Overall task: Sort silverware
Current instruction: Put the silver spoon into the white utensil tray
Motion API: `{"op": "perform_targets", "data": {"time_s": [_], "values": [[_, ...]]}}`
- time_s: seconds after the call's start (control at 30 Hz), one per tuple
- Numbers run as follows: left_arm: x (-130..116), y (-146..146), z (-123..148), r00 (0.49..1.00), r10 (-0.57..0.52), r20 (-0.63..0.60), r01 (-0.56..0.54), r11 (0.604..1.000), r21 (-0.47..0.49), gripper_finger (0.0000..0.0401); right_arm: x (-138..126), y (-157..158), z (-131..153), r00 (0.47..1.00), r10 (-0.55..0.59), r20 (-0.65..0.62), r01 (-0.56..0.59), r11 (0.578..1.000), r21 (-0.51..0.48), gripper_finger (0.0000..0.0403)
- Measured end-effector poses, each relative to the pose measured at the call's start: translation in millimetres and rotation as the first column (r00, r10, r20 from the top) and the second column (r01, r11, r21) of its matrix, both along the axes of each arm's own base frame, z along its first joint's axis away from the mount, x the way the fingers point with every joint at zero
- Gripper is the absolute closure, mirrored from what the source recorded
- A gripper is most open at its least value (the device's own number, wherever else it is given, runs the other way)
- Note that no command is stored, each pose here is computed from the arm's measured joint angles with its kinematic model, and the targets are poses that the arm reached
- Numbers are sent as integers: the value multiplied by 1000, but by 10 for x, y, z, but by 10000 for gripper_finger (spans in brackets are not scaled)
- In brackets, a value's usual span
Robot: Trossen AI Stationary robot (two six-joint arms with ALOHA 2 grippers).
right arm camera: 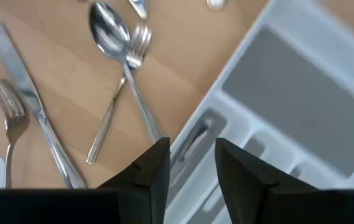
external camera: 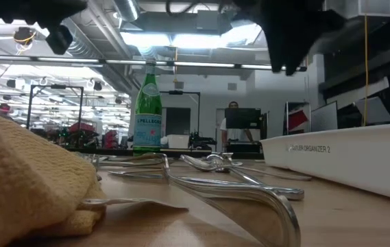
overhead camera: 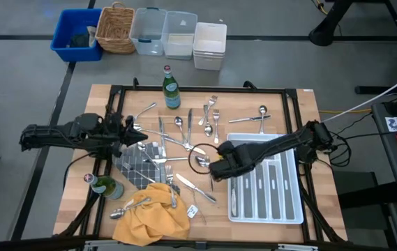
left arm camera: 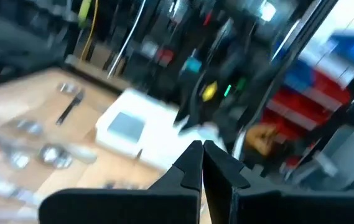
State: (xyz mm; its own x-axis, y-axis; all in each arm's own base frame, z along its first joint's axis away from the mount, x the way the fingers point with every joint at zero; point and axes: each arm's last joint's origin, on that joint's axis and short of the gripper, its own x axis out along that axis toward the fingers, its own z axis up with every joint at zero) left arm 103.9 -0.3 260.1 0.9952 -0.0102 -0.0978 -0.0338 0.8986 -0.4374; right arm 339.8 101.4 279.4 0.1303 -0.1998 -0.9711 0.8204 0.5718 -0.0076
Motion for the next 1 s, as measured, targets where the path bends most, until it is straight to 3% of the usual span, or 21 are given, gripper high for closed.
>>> {"op": "perform_targets", "data": {"time_s": [0.17,0.4,0.5,0.87,1.0], "values": [[108,0,18,957,-2,-291,8,1000,17,401,56,-144,182,991,131,1,-131,991,-24,275],[268,-3,-88,818,-31,-575,136,981,140,401,101,-357,388,970,241,-3,-241,969,-48,275],[348,-4,-171,769,-37,-639,185,968,167,401,121,-433,449,964,264,6,-263,963,-63,275],[628,-4,-467,610,-37,-792,219,968,124,401,158,-632,486,963,270,9,-268,960,-77,275],[704,-3,-575,552,-37,-833,231,967,110,380,167,-647,487,954,300,6,-298,951,-83,275]]}}
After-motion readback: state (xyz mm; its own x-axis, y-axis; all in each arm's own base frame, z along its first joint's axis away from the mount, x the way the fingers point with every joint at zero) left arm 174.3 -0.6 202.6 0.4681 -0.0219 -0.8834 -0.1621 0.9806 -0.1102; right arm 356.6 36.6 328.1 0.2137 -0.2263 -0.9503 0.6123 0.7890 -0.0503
